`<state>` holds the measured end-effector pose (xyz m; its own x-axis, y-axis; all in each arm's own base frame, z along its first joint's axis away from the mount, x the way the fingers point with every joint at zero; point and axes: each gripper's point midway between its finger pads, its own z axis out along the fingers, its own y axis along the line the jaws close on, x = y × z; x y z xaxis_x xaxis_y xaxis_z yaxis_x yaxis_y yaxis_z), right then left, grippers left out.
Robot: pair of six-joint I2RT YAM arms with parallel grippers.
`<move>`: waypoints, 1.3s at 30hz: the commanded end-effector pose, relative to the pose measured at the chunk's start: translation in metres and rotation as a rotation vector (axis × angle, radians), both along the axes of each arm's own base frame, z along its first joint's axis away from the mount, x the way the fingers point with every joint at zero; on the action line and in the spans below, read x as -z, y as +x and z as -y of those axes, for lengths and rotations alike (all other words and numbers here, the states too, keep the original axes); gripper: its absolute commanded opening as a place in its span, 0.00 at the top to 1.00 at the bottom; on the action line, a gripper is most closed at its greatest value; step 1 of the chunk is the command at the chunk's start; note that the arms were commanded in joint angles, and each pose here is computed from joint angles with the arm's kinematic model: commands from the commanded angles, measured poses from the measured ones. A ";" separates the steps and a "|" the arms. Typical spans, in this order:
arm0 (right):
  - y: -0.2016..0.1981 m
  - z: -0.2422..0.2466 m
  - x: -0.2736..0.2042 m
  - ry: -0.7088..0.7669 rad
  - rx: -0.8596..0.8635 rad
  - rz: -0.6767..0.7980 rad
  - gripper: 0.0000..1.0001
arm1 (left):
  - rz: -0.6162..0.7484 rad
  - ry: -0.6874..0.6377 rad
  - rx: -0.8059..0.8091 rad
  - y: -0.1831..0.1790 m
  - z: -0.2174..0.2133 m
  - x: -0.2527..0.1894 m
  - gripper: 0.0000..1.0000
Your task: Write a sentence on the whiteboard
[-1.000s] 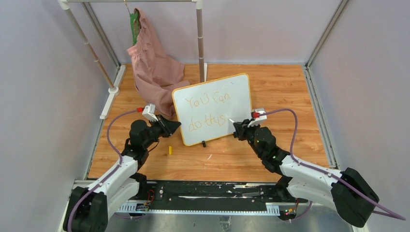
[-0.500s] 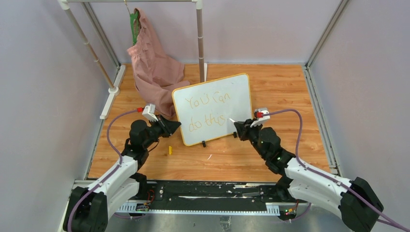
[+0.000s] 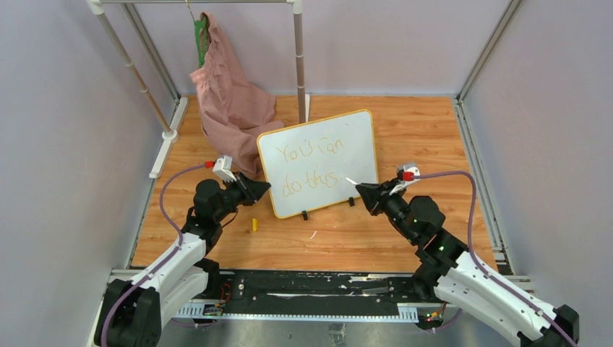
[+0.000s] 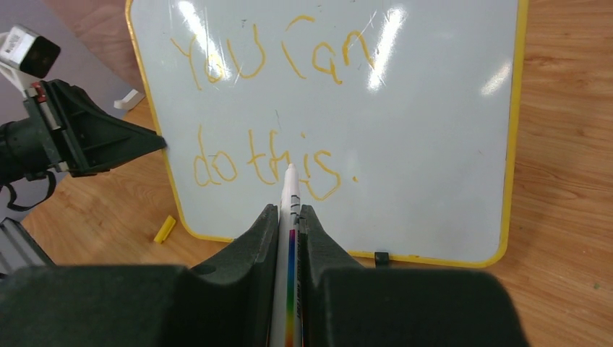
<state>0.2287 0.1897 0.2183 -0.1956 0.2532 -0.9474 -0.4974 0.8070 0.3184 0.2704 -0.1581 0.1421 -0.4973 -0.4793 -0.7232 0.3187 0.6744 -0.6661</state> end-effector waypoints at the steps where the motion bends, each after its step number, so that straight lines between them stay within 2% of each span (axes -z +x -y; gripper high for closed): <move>1: -0.015 0.010 -0.016 -0.002 -0.030 0.014 1.00 | 0.033 -0.006 -0.013 0.002 0.000 -0.010 1.00; 13: -0.037 0.039 -0.031 0.000 0.005 0.041 1.00 | 0.008 0.030 -0.041 0.003 -0.006 -0.008 1.00; 16: -0.038 0.040 -0.031 0.001 0.004 0.044 1.00 | 0.013 0.028 -0.043 0.002 -0.007 -0.009 0.97; 24: -0.038 0.040 -0.032 0.002 0.001 0.041 1.00 | 0.009 0.036 -0.042 -0.001 -0.008 -0.008 0.87; 32: -0.040 0.042 -0.033 0.002 0.002 0.039 1.00 | 0.013 0.033 -0.037 -0.003 -0.008 -0.010 0.81; 39: -0.040 0.041 -0.031 0.007 -0.002 0.030 1.00 | 0.010 0.038 -0.030 -0.007 -0.008 -0.011 0.66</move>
